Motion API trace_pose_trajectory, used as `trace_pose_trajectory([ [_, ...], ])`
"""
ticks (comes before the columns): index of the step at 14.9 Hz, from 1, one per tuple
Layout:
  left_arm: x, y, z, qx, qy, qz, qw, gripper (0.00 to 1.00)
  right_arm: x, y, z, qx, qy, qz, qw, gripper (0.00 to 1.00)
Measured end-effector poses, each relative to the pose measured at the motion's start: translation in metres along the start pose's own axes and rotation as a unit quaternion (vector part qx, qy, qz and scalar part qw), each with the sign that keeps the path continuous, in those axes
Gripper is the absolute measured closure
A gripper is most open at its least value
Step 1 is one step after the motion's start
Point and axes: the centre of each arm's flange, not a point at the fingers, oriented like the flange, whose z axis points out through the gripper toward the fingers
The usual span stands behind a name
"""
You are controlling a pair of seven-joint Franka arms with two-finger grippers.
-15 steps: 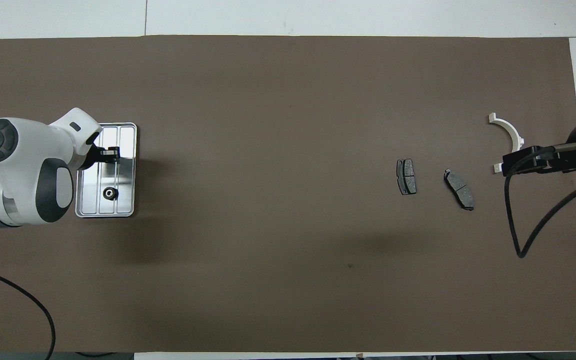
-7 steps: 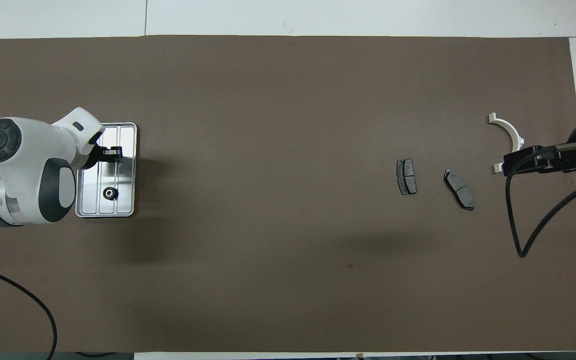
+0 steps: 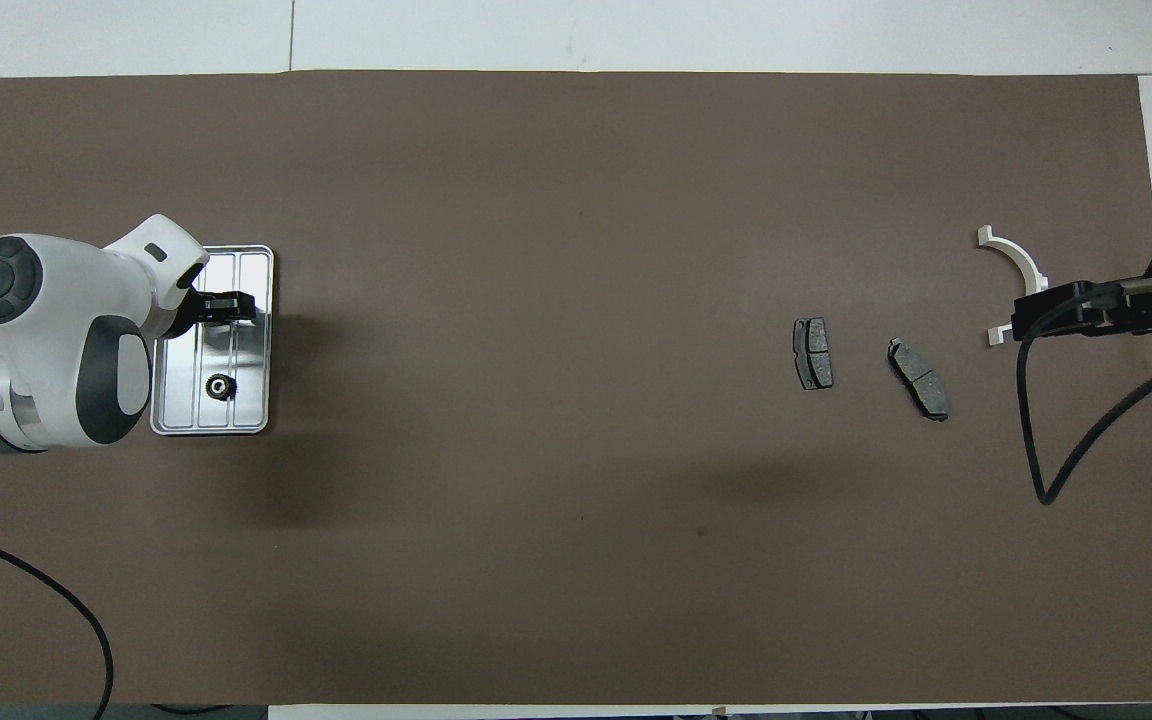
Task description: Pick bearing gear from pile to tray
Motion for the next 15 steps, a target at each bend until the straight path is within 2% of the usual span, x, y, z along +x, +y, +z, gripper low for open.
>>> trace_pose_trajectory([
  [1,0.0,-0.001,-0.001,0.0,-0.005,-0.001,1.0,0.24,0.0,0.0,0.0,0.0,0.001,0.0,1.0,0.0],
  [3,0.001,-0.003,-0.014,0.001,-0.017,-0.002,1.0,0.04,0.0,0.0,0.0,0.0,0.001,0.0,1.0,0.0],
  [4,0.001,-0.004,-0.028,0.002,-0.026,-0.003,1.0,0.0,0.0,0.0,0.0,0.0,0.001,0.0,1.0,0.0],
  [8,-0.004,-0.014,-0.129,0.004,-0.07,-0.012,0.997,0.0,0.0,-0.001,0.0,0.0,0.002,-0.001,1.0,0.0],
  [12,-0.027,-0.012,-0.231,0.003,-0.066,-0.012,0.998,0.0,0.0,-0.001,0.0,0.0,0.002,-0.001,1.0,0.0],
  [15,-0.055,-0.012,-0.286,-0.006,-0.082,-0.016,0.996,0.0,0.0,-0.001,0.0,0.0,0.001,-0.001,1.0,0.0],
])
